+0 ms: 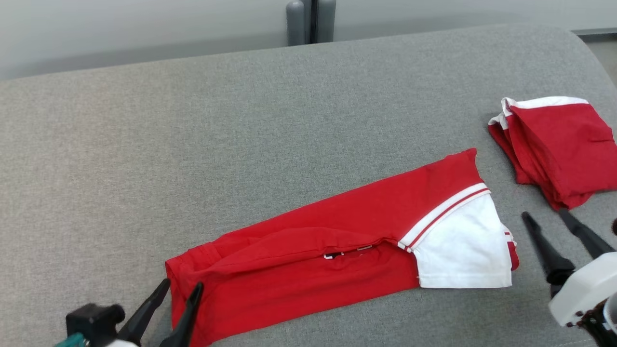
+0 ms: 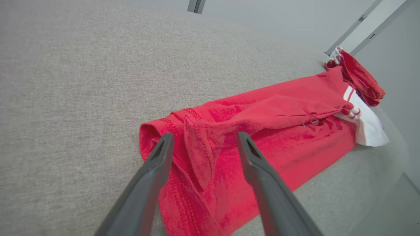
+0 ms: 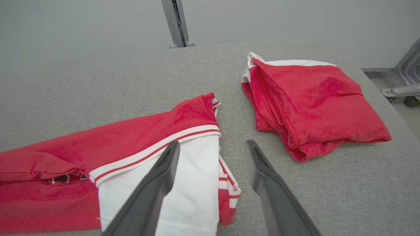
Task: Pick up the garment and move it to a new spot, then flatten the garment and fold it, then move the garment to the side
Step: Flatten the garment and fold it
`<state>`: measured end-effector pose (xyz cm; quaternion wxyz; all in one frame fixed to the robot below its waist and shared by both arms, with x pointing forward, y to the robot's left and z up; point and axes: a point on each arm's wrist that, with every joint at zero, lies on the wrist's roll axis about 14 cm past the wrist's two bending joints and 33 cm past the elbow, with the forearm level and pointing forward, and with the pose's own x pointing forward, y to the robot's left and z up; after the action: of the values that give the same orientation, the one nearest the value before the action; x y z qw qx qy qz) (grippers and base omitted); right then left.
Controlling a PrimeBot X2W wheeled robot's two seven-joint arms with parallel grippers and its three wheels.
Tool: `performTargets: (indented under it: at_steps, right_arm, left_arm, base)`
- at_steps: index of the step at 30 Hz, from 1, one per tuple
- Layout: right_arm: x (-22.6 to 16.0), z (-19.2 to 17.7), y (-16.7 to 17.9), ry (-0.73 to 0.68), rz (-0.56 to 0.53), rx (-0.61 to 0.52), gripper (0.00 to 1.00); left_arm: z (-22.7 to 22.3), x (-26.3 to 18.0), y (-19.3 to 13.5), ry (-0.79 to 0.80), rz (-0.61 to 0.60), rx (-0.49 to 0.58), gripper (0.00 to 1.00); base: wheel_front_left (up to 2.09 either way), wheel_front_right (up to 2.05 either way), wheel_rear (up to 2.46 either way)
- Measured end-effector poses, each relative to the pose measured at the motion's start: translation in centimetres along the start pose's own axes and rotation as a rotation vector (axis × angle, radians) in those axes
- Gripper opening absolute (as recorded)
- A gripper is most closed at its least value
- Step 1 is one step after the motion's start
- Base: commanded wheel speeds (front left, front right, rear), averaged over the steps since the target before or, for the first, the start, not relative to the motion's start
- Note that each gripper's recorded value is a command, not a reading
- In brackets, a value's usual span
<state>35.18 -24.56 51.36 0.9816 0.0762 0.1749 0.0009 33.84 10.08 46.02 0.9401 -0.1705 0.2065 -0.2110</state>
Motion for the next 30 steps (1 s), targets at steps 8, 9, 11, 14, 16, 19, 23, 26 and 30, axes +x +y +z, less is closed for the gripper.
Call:
performTargets:
  at_steps: [8,9,11,14,16,19,23,26,30]
  right_arm:
    - [1.1,-1.1,-1.4,0.076,-0.053,-0.008,1.00]
    - [1.5,-1.2,-1.7,0.093,-0.062,-0.016,1.00]
    - [2.0,-1.4,-1.9,0.109,-0.068,-0.017,1.00]
    - [3.5,-2.6,-2.3,0.185,-0.085,-0.039,1.00]
    - [4.5,-3.6,-2.2,0.240,-0.081,-0.045,1.00]
    - [6.2,-5.0,-1.1,0.309,-0.052,-0.047,1.00]
    - [8.0,-6.9,0.7,0.389,-0.003,-0.030,1.00]
    - [9.1,-7.8,1.1,0.429,0.009,-0.039,1.00]
    - [10.4,-8.2,1.2,0.450,0.005,-0.039,1.00]
  left_arm:
    - [-0.6,-3.7,5.2,-0.083,0.295,0.043,1.00]
    - [0.1,-3.8,5.6,-0.118,0.320,0.045,1.00]
    - [0.6,-3.9,5.9,-0.144,0.338,0.051,1.00]
    - [1.2,-4.3,6.1,-0.202,0.373,0.048,1.00]
    - [0.9,-4.6,6.1,-0.217,0.379,0.037,1.00]
    - [0.7,-4.9,6.6,-0.232,0.399,0.024,1.00]
    - [0.7,-5.6,7.6,-0.259,0.445,0.021,1.00]
    - [0.7,-6.1,8.3,-0.278,0.479,0.015,1.00]
    - [0.2,-6.9,8.9,-0.288,0.508,0.004,1.00]
  base:
    - [0.00,0.00,0.00]
    - [0.00,0.00,0.00]
    - [0.00,0.00,0.00]
    - [0.00,0.00,0.00]
    - [0.00,0.00,0.00]
    - [0.00,0.00,0.00]
    - [0.00,0.00,0.00]
    - [0.00,0.00,0.00]
    - [0.00,0.00,0.00]
